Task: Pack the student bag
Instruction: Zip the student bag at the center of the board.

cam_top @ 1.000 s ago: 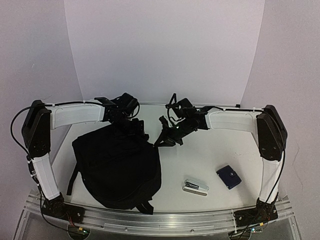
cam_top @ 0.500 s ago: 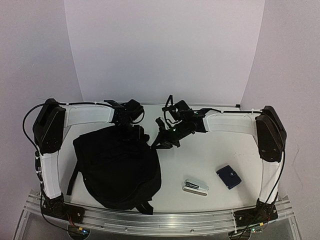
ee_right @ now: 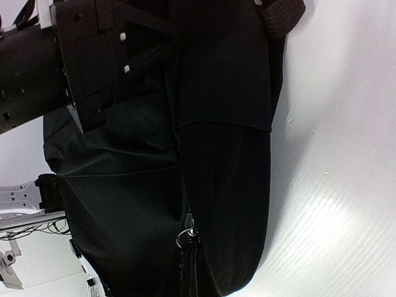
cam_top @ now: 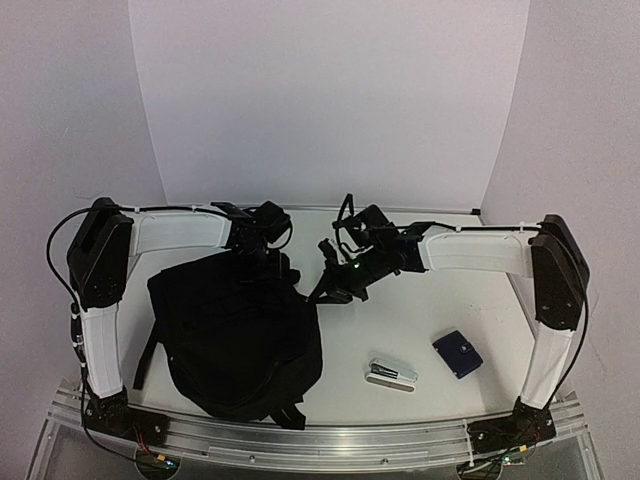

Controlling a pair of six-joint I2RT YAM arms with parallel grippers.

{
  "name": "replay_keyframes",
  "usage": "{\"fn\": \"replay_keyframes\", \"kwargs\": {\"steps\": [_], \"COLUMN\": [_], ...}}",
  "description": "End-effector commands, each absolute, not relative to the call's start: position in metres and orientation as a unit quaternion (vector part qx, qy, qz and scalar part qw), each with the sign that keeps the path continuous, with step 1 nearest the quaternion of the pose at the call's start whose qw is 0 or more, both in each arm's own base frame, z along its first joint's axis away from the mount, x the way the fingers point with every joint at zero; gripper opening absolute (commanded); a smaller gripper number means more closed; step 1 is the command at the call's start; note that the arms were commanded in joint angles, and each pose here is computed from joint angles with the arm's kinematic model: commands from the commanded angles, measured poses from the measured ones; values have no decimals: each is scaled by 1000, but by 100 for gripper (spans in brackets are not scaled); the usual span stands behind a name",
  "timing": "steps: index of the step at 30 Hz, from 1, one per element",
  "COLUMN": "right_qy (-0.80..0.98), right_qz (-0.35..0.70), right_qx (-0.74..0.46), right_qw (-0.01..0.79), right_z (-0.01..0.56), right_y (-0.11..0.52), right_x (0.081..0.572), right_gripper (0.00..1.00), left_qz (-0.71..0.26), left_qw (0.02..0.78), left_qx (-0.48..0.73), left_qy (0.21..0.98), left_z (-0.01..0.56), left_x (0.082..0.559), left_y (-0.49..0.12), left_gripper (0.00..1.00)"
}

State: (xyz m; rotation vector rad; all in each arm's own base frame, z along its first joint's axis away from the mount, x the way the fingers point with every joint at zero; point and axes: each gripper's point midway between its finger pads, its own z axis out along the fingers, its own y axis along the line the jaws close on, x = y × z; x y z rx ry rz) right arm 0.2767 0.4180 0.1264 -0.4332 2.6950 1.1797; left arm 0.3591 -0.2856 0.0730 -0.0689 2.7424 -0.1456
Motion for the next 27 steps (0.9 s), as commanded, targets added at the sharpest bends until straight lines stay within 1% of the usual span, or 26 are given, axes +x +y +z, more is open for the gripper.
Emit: {"fn": "replay_keyframes", "kwargs": {"steps": [1, 9, 15, 27], "right_qy": [887, 891, 896, 899], "right_qz": [425, 424, 419, 415], "right_qx": [-149, -142, -137, -127], "right_qw": [98, 74, 60, 61], "right_z": [167, 165, 162, 164], "right_y": [417, 419, 421, 430], "right_x": [261, 230, 207, 178], "right_gripper": [0, 0, 0, 0], "left_qz": [-33, -29, -35, -56], "left_qw": [236, 249, 257, 278], "left_qx": [-49, -62, -82, -106], "left_qy": [970, 966, 962, 953], "left_z": [83, 87, 91, 100], "left_x": [374, 380, 394, 419], "left_y": [-273, -270, -261, -251], "left_gripper": [0, 0, 0, 0]}}
